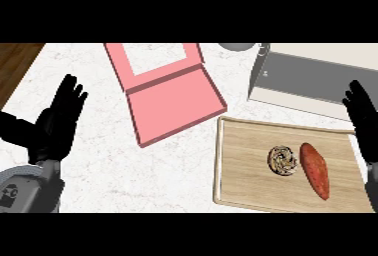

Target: Pick the cupcake from the tray and place it in the tiered shelf

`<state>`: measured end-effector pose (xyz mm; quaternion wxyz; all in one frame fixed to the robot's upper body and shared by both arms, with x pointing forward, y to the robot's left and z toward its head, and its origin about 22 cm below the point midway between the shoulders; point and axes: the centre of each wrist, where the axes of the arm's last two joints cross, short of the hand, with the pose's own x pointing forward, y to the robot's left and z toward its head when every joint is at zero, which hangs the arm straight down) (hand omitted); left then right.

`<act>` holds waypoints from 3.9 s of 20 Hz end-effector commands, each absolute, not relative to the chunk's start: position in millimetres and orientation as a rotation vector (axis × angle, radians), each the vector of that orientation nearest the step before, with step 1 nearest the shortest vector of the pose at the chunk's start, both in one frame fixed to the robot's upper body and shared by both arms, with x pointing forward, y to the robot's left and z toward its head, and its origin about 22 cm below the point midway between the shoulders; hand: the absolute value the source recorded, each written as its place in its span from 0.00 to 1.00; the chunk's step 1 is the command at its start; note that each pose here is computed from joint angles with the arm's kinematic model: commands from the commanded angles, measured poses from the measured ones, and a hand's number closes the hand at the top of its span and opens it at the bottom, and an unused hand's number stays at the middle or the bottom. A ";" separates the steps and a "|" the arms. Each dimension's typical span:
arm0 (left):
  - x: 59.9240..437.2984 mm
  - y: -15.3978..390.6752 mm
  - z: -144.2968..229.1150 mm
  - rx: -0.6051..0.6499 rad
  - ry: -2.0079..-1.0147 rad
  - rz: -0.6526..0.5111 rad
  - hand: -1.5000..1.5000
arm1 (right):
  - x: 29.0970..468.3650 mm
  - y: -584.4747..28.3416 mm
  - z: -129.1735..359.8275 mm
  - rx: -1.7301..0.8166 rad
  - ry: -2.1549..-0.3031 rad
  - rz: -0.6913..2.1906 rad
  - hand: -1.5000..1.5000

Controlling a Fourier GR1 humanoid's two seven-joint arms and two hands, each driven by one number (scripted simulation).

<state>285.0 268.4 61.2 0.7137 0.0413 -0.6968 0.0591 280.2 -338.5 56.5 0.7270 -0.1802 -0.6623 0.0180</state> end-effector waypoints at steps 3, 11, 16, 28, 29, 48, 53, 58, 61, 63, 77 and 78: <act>257.8 274.2 18.1 0.138 -1.371 0.088 0.50 | 287.6 -368.1 91.5 -0.256 -1.714 0.184 1.00; 255.3 287.6 -8.0 0.089 -1.140 0.031 0.50 | 286.5 -451.3 64.8 -0.288 -1.546 0.351 0.00; 258.0 291.0 -5.2 0.091 -1.129 0.025 0.50 | 277.1 -469.5 51.1 -0.120 -1.631 0.524 0.00; 246.1 300.5 -21.0 0.102 -1.114 0.050 0.50 | 289.9 -436.5 158.0 -0.037 -1.425 0.994 0.00; 244.1 306.4 -35.1 0.100 -1.099 0.037 0.50 | 286.6 -428.4 151.9 -0.067 -1.419 0.990 0.00; 245.9 294.0 -30.9 0.102 -1.103 0.042 0.50 | 286.4 -274.3 164.0 -0.380 -1.137 1.086 0.00; 248.0 286.9 -39.9 0.098 -1.107 0.044 0.50 | 285.2 -263.8 138.6 -0.438 -1.080 1.112 0.00; 251.9 293.9 -28.2 0.091 -1.102 0.050 0.50 | 256.7 -272.1 112.8 -0.496 -1.052 1.097 0.00; 242.7 286.4 -33.9 0.089 -1.119 0.038 0.50 | 266.4 -266.9 101.8 -0.530 -1.063 1.098 0.00; 241.3 291.6 -45.1 0.081 -1.112 0.067 0.50 | 260.8 -270.5 102.7 -0.527 -1.047 1.100 0.00; 253.4 284.7 -29.9 0.091 -1.099 0.035 0.50 | 264.2 -228.5 41.7 -0.643 -1.027 1.108 0.00; 254.2 280.8 -15.6 0.093 -1.113 0.050 0.50 | 266.4 -256.4 63.1 -0.630 -0.998 1.121 0.00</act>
